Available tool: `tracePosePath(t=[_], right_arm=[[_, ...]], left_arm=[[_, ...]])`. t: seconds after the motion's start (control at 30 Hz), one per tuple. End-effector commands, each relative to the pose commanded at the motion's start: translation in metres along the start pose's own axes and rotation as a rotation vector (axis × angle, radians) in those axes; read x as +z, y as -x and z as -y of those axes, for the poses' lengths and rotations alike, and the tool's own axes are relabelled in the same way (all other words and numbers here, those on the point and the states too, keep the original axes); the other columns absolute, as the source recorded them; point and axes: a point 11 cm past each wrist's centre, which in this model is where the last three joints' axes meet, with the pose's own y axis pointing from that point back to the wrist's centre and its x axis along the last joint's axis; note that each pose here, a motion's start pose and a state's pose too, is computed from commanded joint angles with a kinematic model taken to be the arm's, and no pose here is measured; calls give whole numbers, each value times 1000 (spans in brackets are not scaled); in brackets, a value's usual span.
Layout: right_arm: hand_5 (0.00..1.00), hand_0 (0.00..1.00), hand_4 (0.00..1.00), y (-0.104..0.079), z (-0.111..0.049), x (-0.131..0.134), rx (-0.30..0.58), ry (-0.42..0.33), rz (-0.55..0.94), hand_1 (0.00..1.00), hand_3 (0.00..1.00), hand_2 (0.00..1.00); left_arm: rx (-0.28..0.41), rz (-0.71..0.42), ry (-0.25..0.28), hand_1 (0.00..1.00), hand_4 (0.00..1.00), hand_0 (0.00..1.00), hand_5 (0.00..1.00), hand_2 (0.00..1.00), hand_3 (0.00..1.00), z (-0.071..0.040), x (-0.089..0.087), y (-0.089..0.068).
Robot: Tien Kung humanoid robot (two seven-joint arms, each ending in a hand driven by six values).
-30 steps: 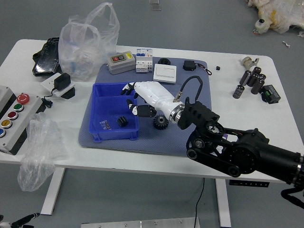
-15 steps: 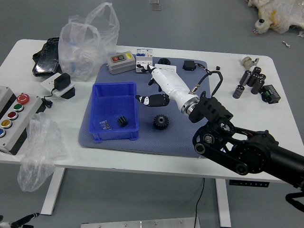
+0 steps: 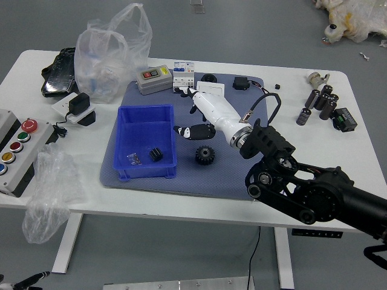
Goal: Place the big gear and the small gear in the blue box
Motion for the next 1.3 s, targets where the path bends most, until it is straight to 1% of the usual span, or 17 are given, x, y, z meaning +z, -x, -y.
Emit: tracePosePath(t=[0.4, 0.43, 0.6, 0.63, 0.73, 0.8, 0.83, 0.93, 1.0, 1.03, 1.2, 1.23, 1.3], right_arm=[[280, 327, 774, 2, 0, 1, -5, 4, -3, 586, 919, 851], [277, 328, 772, 2, -1, 0, -2, 2, 0, 585, 990, 880], [277, 328, 772, 0, -3, 4, 13, 7, 20, 585, 990, 880], [256, 319, 784, 0, -5, 8, 15, 19, 27, 546, 998, 998], [256, 319, 784, 4, -9, 24, 4, 79, 38, 546, 998, 998], [256, 319, 784, 12, -12, 38, -27, 137, 32, 546, 998, 998], [259, 314, 810, 16, -13, 43, -43, 161, 29, 496, 998, 998], [259, 314, 810, 29, -16, 53, -100, 209, 19, 496, 998, 998], [259, 314, 810, 36, -17, 55, -129, 226, 16, 496, 998, 998], [260, 313, 821, 39, -18, 56, -139, 231, 14, 476, 998, 998], [260, 313, 821, 44, -18, 57, -167, 241, 7, 476, 998, 998], [294, 312, 857, 45, -18, 57, -172, 243, 6, 467, 998, 998], [294, 312, 857, 46, -19, 58, -178, 245, 5, 467, 998, 998]], left_arm=[[0, 2, 0, 697, 841, 729, 691, 698, 747, 0, 0, 0], [1, 4, 0, 697, 842, 730, 689, 698, 748, 0, 0, 0], [2, 9, -1, 697, 842, 730, 689, 698, 748, 0, 1, 1], [2, 9, 0, 697, 843, 730, 689, 698, 749, 0, 1, 2], [4, 7, -1, 697, 843, 730, 689, 698, 749, 0, 0, 1], [6, 6, -5, 697, 843, 730, 689, 698, 749, 0, -1, 0], [7, 7, -7, 696, 843, 729, 690, 698, 749, 0, -2, -1], [8, 7, -9, 696, 843, 729, 690, 698, 749, 0, -3, -2], [8, 8, -7, 696, 843, 729, 690, 698, 749, 0, -2, -2], [7, 9, -5, 696, 844, 729, 688, 698, 750, 0, -2, -1], [6, 13, 4, 696, 844, 729, 688, 698, 750, 0, 2, -1], [7, 14, 5, 696, 844, 729, 687, 698, 750, 0, 3, -1], [7, 14, 6, 696, 844, 729, 687, 698, 750, 0, 3, -2]])
